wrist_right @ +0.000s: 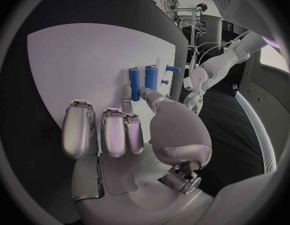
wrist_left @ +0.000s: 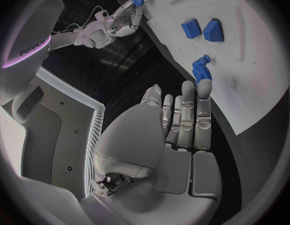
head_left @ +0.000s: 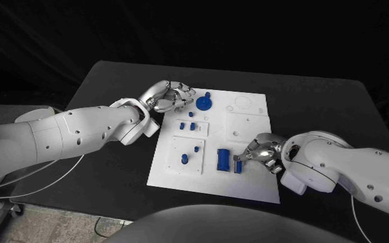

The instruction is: Assemble the parts on the task board

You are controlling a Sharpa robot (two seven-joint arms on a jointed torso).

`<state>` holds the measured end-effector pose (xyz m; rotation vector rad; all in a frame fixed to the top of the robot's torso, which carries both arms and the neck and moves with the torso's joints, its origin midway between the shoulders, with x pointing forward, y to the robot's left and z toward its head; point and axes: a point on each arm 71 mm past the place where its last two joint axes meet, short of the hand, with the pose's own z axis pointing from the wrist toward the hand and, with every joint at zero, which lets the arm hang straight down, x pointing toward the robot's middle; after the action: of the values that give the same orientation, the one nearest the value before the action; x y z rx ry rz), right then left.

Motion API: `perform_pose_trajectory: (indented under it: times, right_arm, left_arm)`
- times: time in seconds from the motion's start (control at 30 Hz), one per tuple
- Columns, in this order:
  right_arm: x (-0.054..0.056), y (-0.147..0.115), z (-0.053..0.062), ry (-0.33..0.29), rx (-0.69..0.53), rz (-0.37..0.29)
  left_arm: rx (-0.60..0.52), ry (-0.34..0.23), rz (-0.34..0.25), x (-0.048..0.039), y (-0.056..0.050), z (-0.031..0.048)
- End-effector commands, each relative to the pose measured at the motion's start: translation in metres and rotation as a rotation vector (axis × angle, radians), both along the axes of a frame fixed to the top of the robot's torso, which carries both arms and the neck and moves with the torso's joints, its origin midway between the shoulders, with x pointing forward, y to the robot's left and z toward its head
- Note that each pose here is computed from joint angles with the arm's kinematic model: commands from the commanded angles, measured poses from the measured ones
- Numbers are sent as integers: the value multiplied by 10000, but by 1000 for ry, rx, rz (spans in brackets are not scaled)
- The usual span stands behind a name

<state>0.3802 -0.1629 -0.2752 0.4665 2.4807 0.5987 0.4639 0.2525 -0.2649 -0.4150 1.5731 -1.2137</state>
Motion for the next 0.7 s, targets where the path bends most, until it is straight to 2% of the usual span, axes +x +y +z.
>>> perform_pose_trajectory:
  times: [0.03, 0.47, 0.7]
  right_arm:
    - [-43, 18, -45, 20, -26, 38]
    - [-42, 11, -55, 10, -51, 60]
    - [-35, 3, -50, -1, -48, 50]
  left_arm:
    - [-5, 7, -19, -5, -25, -4]
    - [-3, 7, -20, 0, -26, -8]
    - [-3, 9, -20, 1, -27, -10]
